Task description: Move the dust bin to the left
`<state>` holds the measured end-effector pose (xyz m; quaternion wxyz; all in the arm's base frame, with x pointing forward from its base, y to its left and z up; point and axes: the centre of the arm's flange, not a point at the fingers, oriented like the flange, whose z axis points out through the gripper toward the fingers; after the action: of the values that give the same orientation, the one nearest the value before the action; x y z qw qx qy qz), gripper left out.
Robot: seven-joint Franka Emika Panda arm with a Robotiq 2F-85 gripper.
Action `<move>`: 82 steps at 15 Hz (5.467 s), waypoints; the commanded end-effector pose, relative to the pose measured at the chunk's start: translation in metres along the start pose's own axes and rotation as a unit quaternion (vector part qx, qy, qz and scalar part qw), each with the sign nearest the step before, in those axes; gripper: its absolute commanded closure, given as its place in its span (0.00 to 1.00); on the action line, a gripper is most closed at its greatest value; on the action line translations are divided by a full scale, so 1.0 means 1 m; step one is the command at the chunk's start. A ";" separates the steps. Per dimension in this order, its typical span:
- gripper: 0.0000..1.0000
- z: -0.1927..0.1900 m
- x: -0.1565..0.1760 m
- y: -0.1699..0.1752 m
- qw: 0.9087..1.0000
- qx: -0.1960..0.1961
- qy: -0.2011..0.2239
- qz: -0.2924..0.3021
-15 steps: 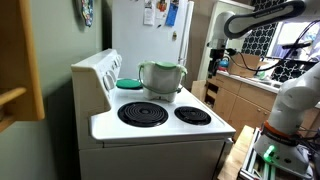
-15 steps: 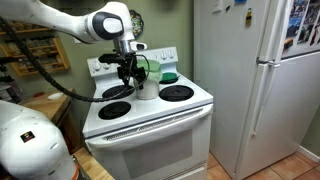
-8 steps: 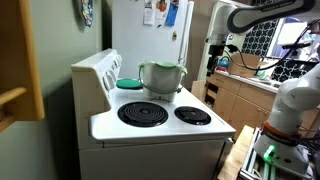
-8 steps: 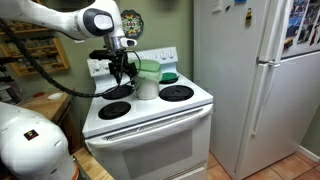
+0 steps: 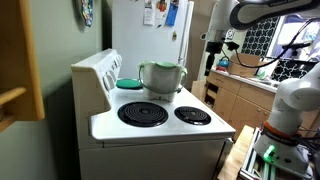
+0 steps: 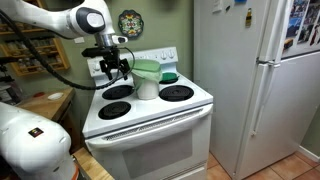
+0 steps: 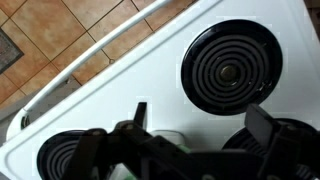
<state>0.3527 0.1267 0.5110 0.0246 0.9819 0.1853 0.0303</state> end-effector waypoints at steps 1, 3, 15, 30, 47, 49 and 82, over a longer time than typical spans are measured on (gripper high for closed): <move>0.00 -0.001 0.012 -0.047 0.997 -0.009 -0.014 -0.075; 0.00 0.006 0.019 -0.074 0.992 -0.048 -0.034 -0.109; 0.00 0.077 0.062 -0.160 0.945 -0.202 -0.071 -0.247; 0.00 0.131 0.092 -0.213 0.872 -0.396 -0.057 -0.281; 0.00 0.194 0.140 -0.222 0.854 -0.461 0.013 -0.241; 0.00 0.200 0.146 -0.227 0.846 -0.478 0.039 -0.233; 0.57 0.238 0.165 -0.214 0.786 -0.576 0.077 -0.211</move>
<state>0.4428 0.3762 0.2742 0.5747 0.7188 0.3386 0.1960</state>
